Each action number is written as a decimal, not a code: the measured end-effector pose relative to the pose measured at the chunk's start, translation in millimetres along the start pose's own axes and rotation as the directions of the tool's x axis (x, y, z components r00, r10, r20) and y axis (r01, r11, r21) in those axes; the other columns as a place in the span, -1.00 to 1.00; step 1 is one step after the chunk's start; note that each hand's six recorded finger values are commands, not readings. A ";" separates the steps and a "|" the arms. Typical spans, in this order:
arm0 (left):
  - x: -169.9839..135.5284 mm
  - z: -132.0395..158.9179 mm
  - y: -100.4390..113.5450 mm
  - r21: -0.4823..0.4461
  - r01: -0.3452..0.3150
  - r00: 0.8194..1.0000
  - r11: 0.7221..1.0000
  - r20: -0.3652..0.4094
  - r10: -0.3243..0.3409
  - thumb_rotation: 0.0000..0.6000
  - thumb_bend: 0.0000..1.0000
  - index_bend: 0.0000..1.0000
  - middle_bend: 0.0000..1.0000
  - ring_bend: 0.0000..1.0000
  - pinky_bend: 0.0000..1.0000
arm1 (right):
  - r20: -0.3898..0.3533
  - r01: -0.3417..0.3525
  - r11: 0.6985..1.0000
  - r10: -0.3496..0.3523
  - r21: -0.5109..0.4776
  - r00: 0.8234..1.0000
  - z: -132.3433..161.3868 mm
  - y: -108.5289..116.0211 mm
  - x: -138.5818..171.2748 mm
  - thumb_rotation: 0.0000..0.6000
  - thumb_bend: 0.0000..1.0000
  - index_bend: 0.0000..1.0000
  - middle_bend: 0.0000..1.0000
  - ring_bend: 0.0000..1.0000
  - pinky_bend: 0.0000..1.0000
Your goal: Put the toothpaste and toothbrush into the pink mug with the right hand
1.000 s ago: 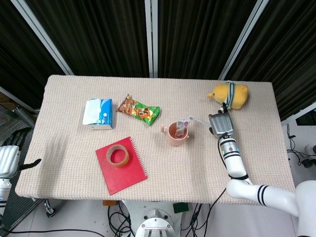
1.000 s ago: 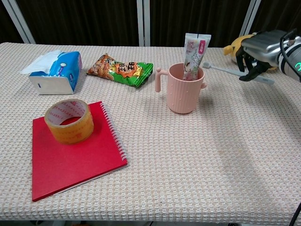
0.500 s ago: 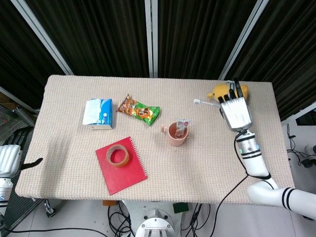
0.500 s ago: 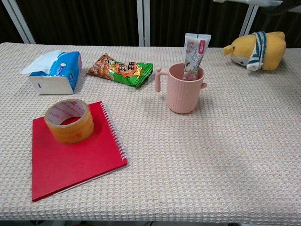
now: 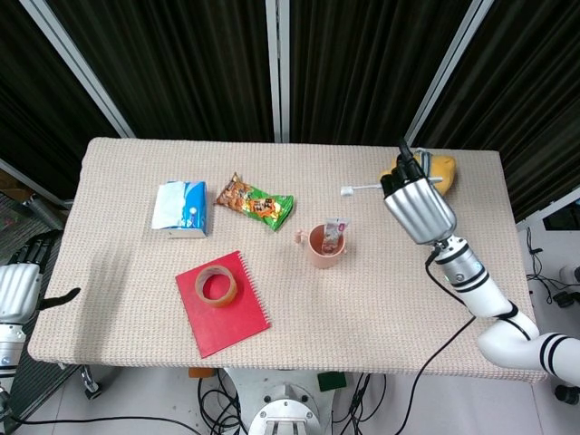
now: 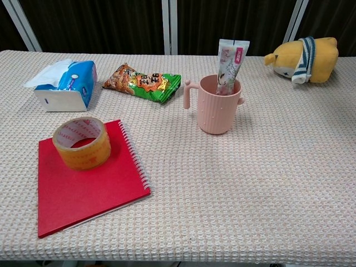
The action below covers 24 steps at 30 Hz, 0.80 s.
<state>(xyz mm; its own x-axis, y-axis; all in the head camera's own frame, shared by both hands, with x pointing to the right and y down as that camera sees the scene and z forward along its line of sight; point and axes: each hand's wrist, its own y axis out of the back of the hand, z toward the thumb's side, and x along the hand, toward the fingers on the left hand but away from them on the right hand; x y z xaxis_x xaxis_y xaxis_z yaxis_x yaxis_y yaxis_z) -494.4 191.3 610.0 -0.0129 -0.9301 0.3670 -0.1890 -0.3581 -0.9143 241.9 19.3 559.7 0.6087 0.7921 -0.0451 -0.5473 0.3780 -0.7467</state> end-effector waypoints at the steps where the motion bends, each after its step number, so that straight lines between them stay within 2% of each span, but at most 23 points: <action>1: -0.1 -0.6 0.1 -0.001 -0.001 1.000 1.000 -0.001 0.001 1.00 -0.85 -0.79 -0.79 -0.80 -0.56 | -0.023 0.017 1.000 -0.016 0.024 1.000 1.7 2.8 -1.2 1.00 0.50 0.31 0.26 -0.38 -0.99; 5: -0.2 -2.5 -1.5 -0.011 0.000 1.000 1.000 -0.007 0.000 1.00 -0.85 -0.79 -0.79 -0.80 -0.56 | -0.111 0.059 0.992 -0.047 0.112 0.993 8.9 8.8 -5.2 1.00 0.49 0.31 0.26 -0.38 -1.00; 8: 0.2 -1.7 -4.2 -0.015 0.002 1.000 1.000 -0.004 -0.002 1.00 -0.85 -0.79 -0.79 -0.80 -0.56 | -0.178 0.106 0.981 -0.076 0.165 0.981 15.2 14.7 -7.0 1.00 0.49 0.31 0.26 -0.38 -1.00; 13: 0.5 -0.9 -5.8 -0.020 -0.001 1.000 1.000 0.003 0.001 1.00 -0.85 -0.79 -0.79 -0.80 -0.56 | -0.310 0.182 0.952 -0.100 0.246 0.945 27.8 22.8 -8.1 1.00 0.45 0.32 0.26 -0.38 -1.00; 16: 0.2 -1.2 -5.4 -0.021 -0.004 1.000 1.000 0.004 0.004 1.00 -0.85 -0.79 -0.79 -0.80 -0.56 | -0.356 0.200 0.943 -0.096 0.267 0.929 32.7 25.6 -7.5 1.00 0.39 0.33 0.26 -0.38 -1.00; 24: 1.1 0.1 -3.7 -0.041 -0.022 1.000 0.999 0.007 0.022 1.00 -0.85 -0.79 -0.79 -0.80 -0.56 | -0.445 0.235 0.919 -0.075 0.317 0.892 46.8 25.8 -6.3 1.00 0.39 0.34 0.25 -0.38 -1.00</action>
<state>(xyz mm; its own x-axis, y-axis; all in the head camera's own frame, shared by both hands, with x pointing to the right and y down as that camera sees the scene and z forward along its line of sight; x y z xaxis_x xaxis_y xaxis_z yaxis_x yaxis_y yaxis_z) -493.6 191.6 613.7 -0.0104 -0.9384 0.3455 -0.2286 -0.3341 -0.9144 197.0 46.5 571.8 0.8397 0.4654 -0.2798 -0.5419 0.6853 -0.4865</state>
